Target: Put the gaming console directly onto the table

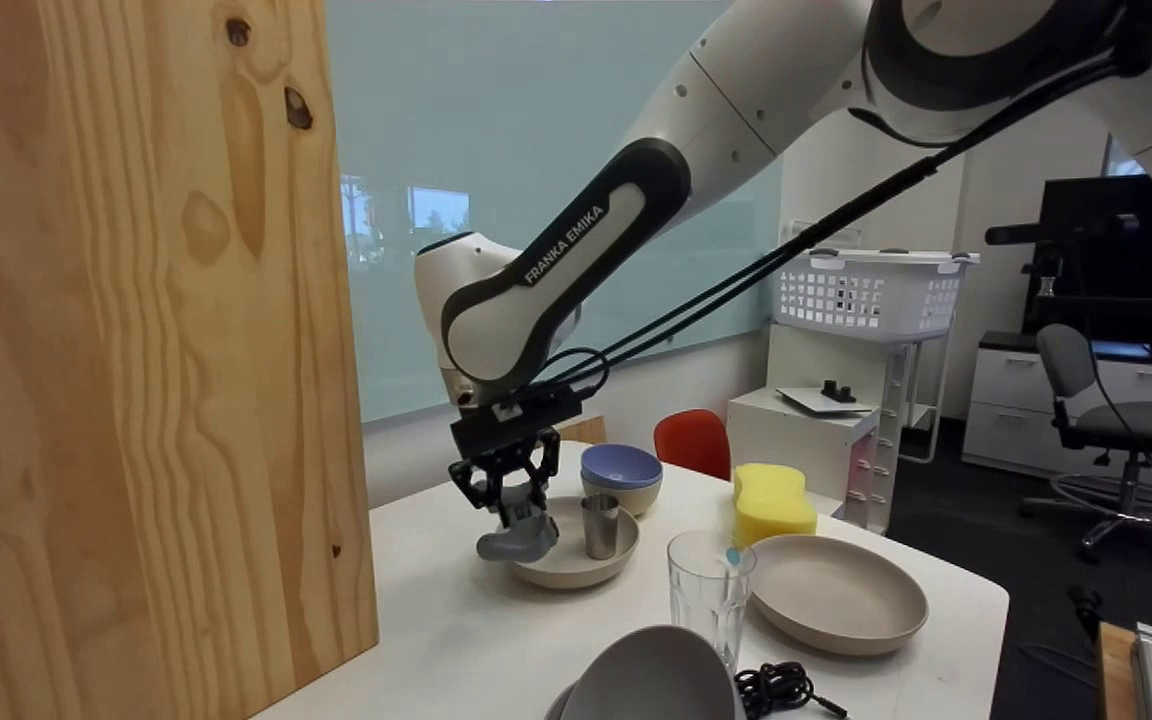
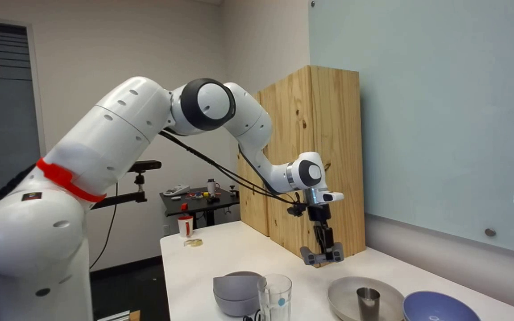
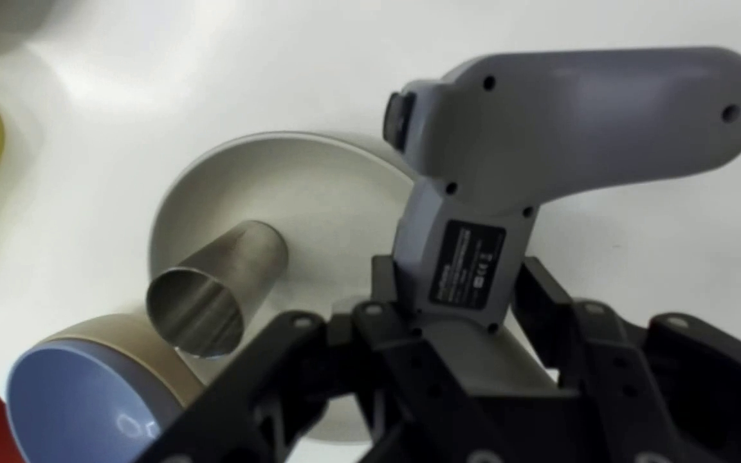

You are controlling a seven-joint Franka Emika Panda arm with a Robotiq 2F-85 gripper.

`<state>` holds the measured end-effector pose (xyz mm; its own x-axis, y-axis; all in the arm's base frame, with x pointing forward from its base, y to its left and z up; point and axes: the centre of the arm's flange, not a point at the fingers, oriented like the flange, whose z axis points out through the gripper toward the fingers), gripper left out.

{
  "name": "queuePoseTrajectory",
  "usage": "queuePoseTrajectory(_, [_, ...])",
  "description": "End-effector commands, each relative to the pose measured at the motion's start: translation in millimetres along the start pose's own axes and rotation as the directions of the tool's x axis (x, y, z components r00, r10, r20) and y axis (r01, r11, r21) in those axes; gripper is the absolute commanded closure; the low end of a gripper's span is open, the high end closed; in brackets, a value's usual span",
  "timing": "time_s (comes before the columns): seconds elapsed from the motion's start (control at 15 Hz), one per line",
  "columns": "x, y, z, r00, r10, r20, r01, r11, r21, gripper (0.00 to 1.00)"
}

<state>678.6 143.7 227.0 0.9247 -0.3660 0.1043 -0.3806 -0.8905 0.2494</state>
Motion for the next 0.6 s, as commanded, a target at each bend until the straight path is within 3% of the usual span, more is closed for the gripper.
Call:
queuePoseTrajectory(0.0, [7,-14,31,0.999,0.0,0.048,0.0,1.0,0.007,0.76])
queuePoseTrajectory(0.53, [-14,-34,62,0.995,0.008,0.104,-0.002,0.998,-0.061,0.76])
